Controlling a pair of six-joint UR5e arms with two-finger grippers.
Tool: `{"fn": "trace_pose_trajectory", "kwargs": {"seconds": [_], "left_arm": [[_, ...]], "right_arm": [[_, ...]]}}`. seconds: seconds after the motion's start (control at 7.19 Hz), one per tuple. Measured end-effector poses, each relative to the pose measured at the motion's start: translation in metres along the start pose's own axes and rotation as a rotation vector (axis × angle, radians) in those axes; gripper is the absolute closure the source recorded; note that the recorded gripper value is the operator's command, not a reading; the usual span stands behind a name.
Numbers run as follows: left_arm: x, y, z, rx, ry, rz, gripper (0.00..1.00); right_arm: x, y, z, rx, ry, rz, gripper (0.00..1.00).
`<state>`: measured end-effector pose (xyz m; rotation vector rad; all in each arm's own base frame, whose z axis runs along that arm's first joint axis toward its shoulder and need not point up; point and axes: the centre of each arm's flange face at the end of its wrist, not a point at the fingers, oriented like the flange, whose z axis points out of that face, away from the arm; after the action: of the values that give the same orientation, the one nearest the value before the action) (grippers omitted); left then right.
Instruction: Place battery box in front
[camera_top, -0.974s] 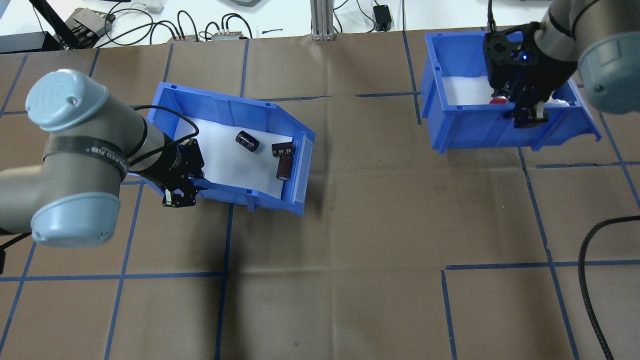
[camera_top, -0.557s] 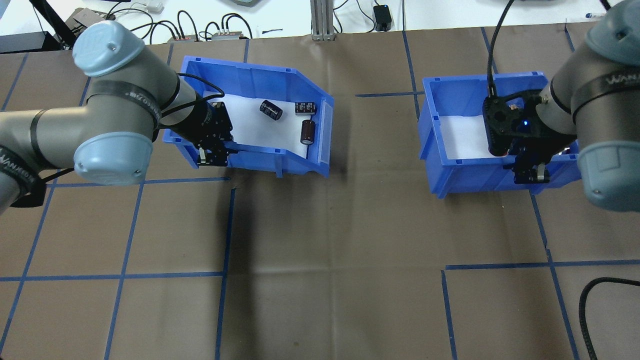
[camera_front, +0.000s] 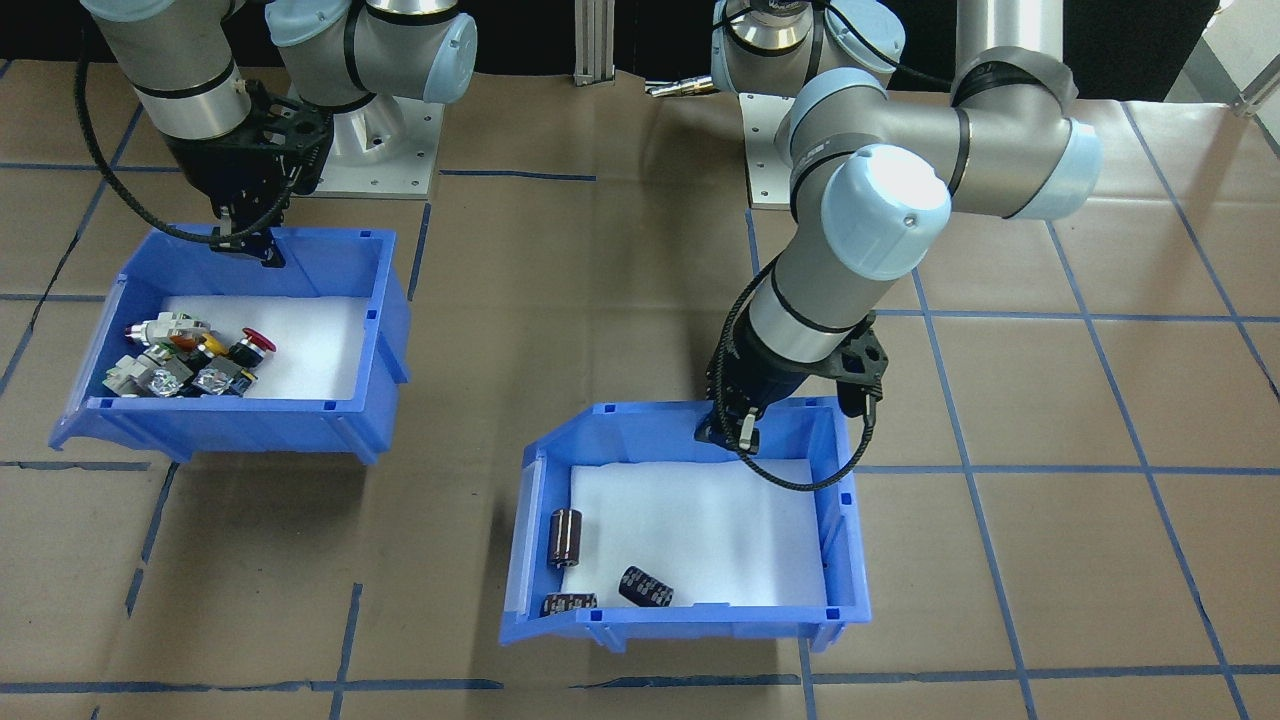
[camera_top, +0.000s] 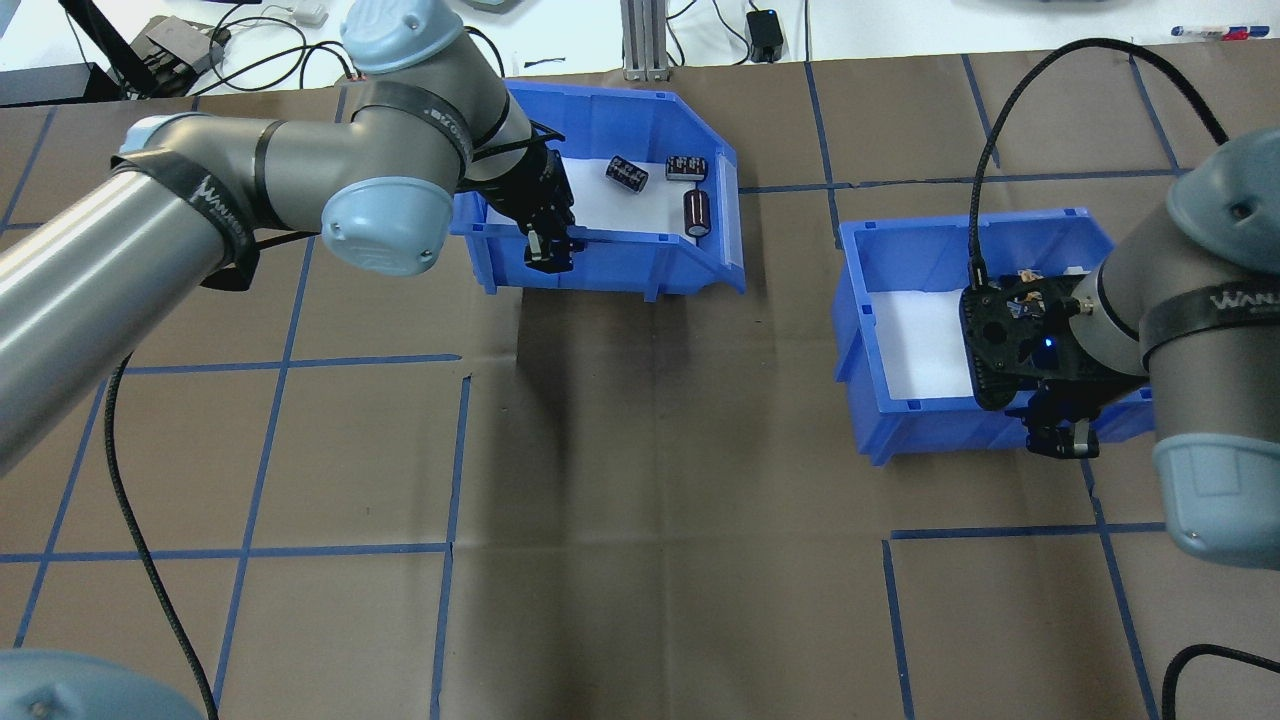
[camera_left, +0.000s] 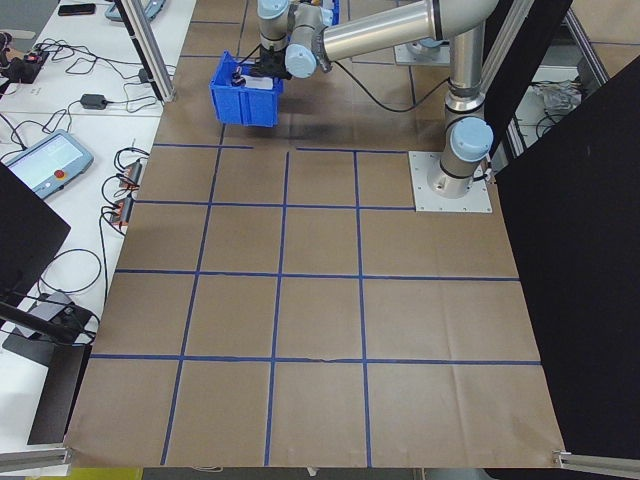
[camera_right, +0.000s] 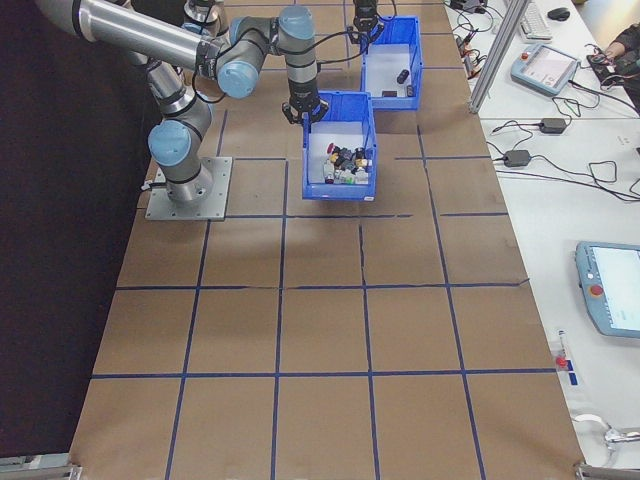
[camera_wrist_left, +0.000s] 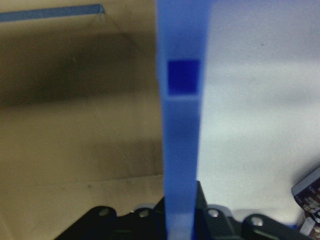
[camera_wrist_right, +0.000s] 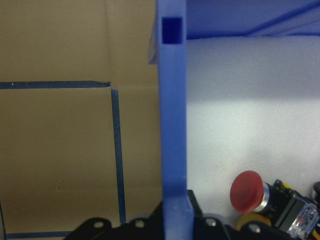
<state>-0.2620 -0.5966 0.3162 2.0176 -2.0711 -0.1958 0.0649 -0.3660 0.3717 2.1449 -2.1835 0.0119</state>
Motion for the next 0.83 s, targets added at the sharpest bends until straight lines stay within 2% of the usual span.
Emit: {"fn": "trace_pose_trajectory", "kwargs": {"seconds": [0.28,0.42,0.83], "left_arm": [[0.01,0.012,0.023,-0.059,0.01,-0.013,0.95],[0.011,0.014,0.029,-0.074,0.012,-0.011,0.86],[-0.003,0.027,0.044,-0.081,-0.015,0.014,0.85]], "right_arm": [[-0.016,-0.003,0.003,-0.001,0.003,0.002,1.0],[-0.019,-0.004,0.003,0.0,0.004,0.004,1.0],[-0.029,-0.009,0.009,0.007,-0.003,0.002,1.0]]}}
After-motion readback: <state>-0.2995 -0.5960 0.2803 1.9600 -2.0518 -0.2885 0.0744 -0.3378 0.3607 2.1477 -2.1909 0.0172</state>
